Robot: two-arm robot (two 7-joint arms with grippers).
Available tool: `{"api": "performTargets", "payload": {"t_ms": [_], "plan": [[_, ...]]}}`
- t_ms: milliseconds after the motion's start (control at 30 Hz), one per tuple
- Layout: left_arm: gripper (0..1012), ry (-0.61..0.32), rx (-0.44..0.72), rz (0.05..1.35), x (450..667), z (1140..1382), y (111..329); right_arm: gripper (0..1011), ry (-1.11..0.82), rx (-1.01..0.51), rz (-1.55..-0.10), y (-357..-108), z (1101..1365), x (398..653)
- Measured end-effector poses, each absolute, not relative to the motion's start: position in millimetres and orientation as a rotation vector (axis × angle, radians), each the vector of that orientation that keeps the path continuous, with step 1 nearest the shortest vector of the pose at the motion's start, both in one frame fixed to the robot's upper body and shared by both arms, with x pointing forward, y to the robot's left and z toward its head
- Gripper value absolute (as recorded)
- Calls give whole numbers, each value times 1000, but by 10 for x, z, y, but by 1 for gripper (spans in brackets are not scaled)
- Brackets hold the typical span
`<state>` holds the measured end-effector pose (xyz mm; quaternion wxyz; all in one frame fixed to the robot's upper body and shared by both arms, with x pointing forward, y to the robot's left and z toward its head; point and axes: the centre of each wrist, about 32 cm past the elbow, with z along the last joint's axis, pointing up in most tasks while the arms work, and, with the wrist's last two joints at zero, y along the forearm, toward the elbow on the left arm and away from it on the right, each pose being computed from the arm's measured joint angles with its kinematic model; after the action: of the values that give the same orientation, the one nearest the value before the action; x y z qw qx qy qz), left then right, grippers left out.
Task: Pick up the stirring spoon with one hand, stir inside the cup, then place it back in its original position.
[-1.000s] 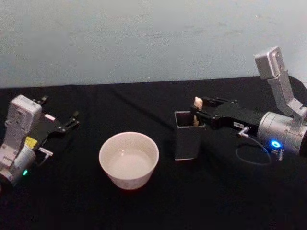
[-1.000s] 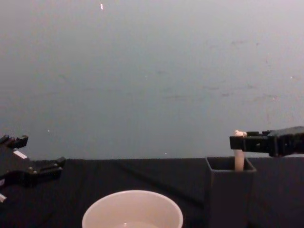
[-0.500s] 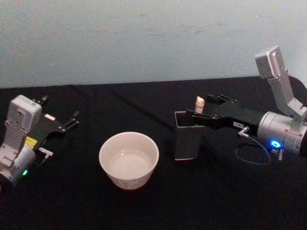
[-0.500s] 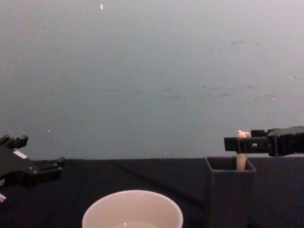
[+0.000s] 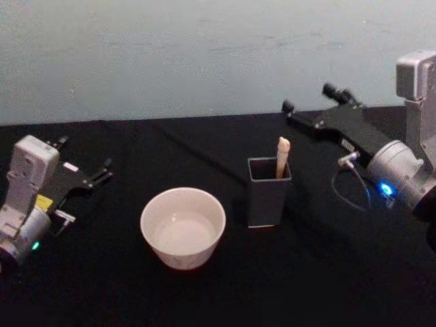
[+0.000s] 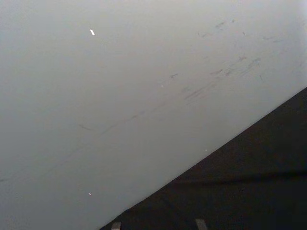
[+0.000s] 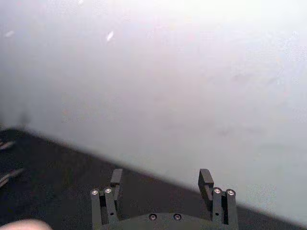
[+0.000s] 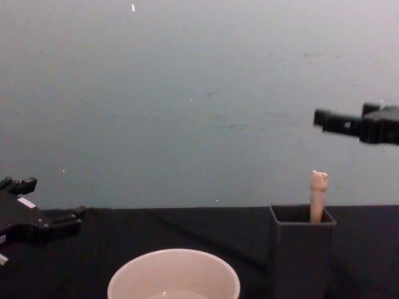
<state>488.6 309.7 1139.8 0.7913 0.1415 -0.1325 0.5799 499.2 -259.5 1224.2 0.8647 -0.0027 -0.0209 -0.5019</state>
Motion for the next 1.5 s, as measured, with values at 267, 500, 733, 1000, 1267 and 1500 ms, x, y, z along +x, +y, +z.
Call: {"api": "performTargets", "payload": {"t_ms": [267,500,733,1000,1267,1500], "plan": [[1001,-285,304,1248,4886,11398,3097,1002,-137,-5,-1227,-2516,12073,5032],[1001,-285,304,1248,4886,11398,3097,1002,-145,-101,-1274,-2565,11840,5052],[1001,-285,304,1248,4886,11398,3097,1002,-126,-189,-1283,-2606,11619,5020],[1001,-285,304,1248,4886,11398,3097,1002,-87,-266,-1278,-2621,11426,4994],[1001,-285,304,1248,4886,11398,3097,1002,-73,-286,-1287,-2624,11397,5004],[1001,-285,304,1248,4886,11398,3097,1002,-76,-283,-1287,-2626,11405,5005]]}}
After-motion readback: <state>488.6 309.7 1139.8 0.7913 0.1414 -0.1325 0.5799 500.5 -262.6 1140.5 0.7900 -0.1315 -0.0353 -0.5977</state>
